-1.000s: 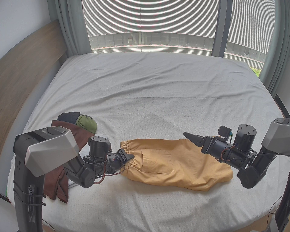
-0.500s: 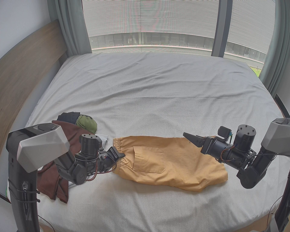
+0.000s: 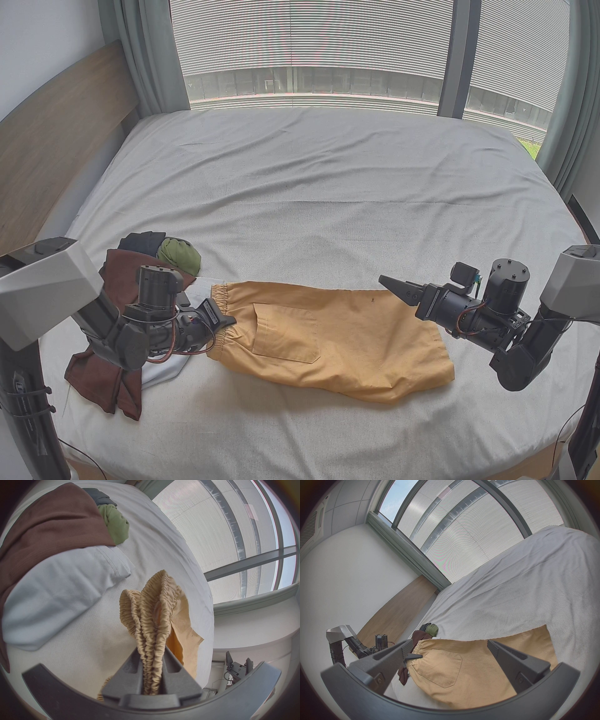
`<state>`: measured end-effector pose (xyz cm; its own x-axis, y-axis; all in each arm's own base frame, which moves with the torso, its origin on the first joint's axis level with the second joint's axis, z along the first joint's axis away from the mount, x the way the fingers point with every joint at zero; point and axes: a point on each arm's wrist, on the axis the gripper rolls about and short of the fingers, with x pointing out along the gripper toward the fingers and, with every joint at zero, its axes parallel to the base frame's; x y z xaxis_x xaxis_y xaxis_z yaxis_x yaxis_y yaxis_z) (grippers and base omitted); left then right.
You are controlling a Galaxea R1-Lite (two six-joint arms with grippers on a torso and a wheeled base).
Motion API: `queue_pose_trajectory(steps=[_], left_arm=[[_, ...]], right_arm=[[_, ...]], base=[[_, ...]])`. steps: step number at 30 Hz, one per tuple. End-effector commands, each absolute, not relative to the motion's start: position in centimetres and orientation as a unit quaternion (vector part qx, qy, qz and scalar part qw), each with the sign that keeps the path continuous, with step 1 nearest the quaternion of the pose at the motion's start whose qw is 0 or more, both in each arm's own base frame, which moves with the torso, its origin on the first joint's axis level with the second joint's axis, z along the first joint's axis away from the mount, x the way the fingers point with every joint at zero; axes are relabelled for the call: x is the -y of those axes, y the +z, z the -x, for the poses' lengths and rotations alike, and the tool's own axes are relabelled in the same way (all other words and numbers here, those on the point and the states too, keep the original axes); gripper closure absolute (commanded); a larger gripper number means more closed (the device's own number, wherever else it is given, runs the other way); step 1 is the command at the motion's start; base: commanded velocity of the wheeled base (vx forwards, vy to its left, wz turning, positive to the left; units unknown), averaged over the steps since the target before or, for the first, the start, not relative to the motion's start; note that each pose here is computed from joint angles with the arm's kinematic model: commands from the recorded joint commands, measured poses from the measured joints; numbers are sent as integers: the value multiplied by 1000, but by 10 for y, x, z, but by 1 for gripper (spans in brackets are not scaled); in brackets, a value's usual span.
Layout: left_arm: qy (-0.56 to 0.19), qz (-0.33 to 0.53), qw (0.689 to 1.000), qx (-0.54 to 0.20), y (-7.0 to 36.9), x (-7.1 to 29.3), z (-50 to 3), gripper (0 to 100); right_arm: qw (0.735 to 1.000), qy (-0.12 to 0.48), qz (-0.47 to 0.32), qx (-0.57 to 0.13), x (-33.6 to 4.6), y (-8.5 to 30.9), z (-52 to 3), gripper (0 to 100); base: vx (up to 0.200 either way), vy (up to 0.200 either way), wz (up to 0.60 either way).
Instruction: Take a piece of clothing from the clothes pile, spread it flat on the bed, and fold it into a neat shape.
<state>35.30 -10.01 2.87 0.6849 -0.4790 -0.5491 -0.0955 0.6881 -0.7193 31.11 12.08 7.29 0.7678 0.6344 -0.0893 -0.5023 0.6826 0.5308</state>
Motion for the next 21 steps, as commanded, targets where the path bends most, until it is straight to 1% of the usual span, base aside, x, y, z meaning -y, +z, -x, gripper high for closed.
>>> queue_pose_trajectory(steps=[1, 9, 14, 21], left_arm=[[-112, 386, 839, -366, 43, 86, -348, 100], [-97, 369, 850, -364, 40, 63, -343, 100], [-90, 371, 849, -366, 37, 51, -341, 100], [-95, 365, 854, -360, 42, 45, -339, 100]], right_arm=[[907, 314, -246, -136, -121, 72, -311, 0], [907, 315, -246, -136, -122, 72, -311, 0], [907, 314, -246, -137, -122, 71, -311, 0], [906, 315, -246, -137, -122, 71, -311, 0]], base=[[0, 0, 0], [0, 0, 0], [0, 0, 0], [0, 0, 0]])
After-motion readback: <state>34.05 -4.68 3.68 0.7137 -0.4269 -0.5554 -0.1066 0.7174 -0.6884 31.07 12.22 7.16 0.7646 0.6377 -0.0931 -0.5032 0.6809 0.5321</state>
